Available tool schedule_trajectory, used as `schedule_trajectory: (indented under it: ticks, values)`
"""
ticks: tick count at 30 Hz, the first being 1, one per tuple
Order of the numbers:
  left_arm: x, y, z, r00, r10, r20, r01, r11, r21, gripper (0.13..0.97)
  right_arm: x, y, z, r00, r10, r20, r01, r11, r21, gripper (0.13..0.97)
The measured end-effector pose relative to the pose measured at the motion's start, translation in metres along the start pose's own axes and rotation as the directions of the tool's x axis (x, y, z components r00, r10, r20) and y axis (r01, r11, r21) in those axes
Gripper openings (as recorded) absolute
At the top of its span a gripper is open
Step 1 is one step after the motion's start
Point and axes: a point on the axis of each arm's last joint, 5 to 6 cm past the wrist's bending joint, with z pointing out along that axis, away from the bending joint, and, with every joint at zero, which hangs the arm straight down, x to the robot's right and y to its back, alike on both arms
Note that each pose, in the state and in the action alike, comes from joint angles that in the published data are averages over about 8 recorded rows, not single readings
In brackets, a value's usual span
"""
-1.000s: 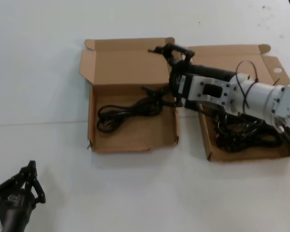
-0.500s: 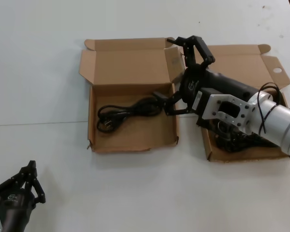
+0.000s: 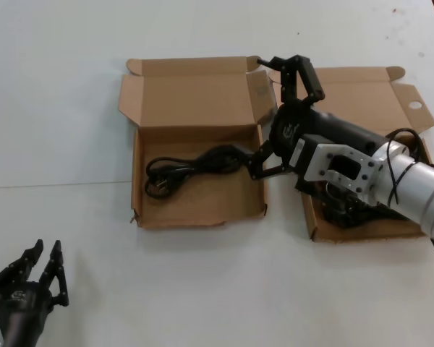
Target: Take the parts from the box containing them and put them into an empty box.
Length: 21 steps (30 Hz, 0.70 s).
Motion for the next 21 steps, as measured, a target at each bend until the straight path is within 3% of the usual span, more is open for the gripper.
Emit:
schedule_trajectory:
  ticks: [10, 14, 21]
  values:
    - [0.0000, 0.0000, 0.000, 1.000, 0.000, 0.000, 0.000, 1.000, 0.000, 0.351, -0.021, 0.009, -0.012, 0.994, 0.096, -0.049, -0.097, 0.995, -0.013, 0.966]
    - [0.0000, 0.0000, 0.000, 1.000, 0.000, 0.000, 0.000, 1.000, 0.000, 0.351, -0.031, 0.013, -0.018, 0.987, 0.141, -0.073, -0.143, 0.990, -0.021, 0.966]
    - [0.0000, 0.0000, 0.000, 1.000, 0.000, 0.000, 0.000, 1.000, 0.000, 0.519, -0.048, 0.021, -0.029, 0.969, 0.218, -0.118, -0.224, 0.974, -0.037, 0.966]
